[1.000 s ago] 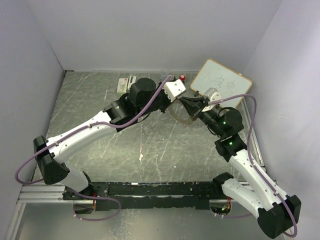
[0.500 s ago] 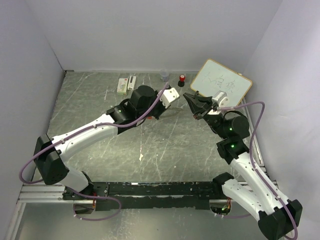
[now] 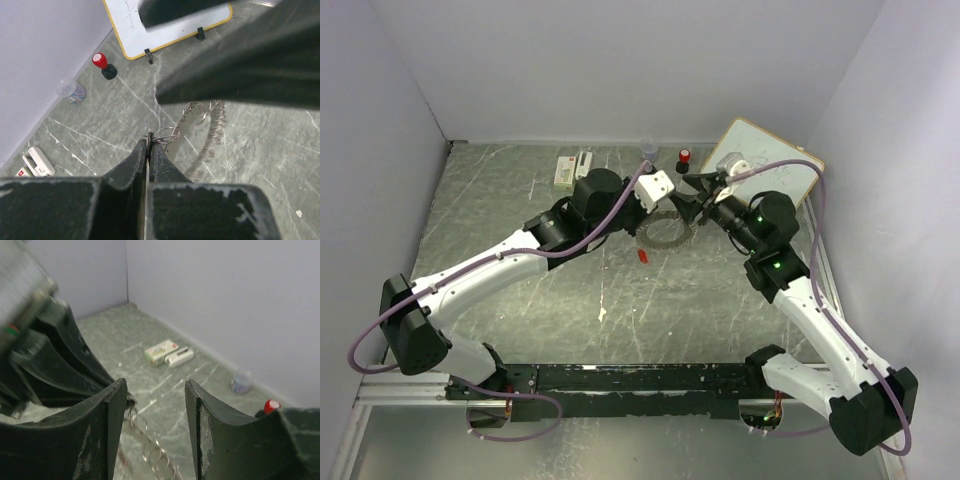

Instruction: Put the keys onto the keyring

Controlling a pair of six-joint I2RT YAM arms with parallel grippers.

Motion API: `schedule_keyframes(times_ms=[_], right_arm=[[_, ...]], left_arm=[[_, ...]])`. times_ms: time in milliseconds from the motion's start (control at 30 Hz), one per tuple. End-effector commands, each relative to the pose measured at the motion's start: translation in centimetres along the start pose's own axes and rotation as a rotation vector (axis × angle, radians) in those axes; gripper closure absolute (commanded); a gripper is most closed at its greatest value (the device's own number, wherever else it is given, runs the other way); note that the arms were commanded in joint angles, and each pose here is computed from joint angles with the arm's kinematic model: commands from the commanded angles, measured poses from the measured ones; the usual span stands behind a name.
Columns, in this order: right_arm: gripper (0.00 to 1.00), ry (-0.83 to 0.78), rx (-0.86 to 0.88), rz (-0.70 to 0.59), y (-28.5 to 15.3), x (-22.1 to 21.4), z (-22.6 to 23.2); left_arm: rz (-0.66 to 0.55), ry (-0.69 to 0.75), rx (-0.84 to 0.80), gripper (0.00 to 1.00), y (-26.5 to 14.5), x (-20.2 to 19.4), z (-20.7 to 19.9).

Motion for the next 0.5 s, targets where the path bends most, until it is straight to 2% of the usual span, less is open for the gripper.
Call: schedule_keyframes(times_ms=[0, 467], right_arm=[[0.49, 0.019, 0.057, 0.098, -0.2, -2.4, 1.1], [0.52, 0.025, 0.168, 0.192, 0.5, -5.1, 3.3]], left_arm=[[-0.105, 0.008, 0.039, 0.93, -1.6, 3.9, 0.8], [-0.092, 0.017, 0.011, 0.93, -1.2, 4.1, 0.4]])
Point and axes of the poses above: each gripper's point midway between its finger pads, its own y axis out along the fingers, its own z axis along the line the jaws close on, x = y × z, the point moved 2 cm from there along -y, back along the fingers, and after that the axes turned 12 degrees about -y, right-handed, at the moved point
